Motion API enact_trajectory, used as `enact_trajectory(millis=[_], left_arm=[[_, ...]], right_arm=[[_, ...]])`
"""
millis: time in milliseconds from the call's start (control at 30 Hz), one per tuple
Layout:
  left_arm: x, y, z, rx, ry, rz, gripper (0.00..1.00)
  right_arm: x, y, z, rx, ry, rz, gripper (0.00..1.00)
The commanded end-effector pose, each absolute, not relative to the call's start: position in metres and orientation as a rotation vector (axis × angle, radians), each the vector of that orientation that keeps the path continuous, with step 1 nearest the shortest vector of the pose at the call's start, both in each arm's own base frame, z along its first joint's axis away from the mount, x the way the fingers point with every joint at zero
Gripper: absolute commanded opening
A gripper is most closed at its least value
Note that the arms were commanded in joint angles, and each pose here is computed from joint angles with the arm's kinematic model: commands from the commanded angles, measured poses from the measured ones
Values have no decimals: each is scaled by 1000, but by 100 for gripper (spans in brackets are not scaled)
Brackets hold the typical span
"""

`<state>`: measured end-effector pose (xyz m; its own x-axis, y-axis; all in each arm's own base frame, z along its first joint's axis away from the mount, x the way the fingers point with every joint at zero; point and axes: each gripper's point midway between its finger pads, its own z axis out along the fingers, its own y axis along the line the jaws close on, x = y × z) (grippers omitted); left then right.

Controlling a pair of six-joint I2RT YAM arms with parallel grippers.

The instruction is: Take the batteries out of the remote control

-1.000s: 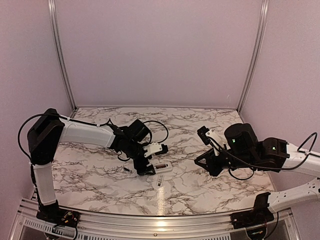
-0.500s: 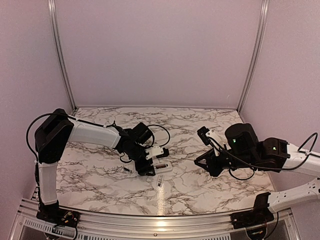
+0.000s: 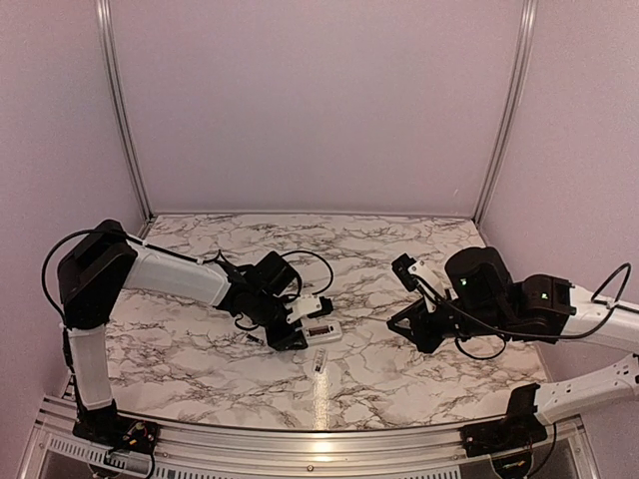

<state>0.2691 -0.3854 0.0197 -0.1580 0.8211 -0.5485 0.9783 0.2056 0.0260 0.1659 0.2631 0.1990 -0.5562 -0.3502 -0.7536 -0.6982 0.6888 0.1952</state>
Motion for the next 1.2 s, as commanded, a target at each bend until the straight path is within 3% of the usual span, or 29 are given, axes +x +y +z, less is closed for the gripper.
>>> enact_trajectory(millis=[0, 133, 200, 333, 1167], left_arm=[[269, -384, 43, 1577, 1940, -375, 30], [263, -382, 60, 1518, 1855, -284, 17], [266, -383, 71, 1470, 1807, -226, 16], [265, -383, 89, 1399, 1709, -145, 0], [245, -372, 113, 1277, 1524, -147, 0]], right_arm=[[171, 264, 206, -778, 2196, 596, 0], [174, 264, 203, -778, 2228, 558, 0], [175, 265, 204, -774, 2237, 551, 0], [177, 269, 205, -781, 2250, 546, 0], [175, 342, 189, -1033, 2339, 673, 0]])
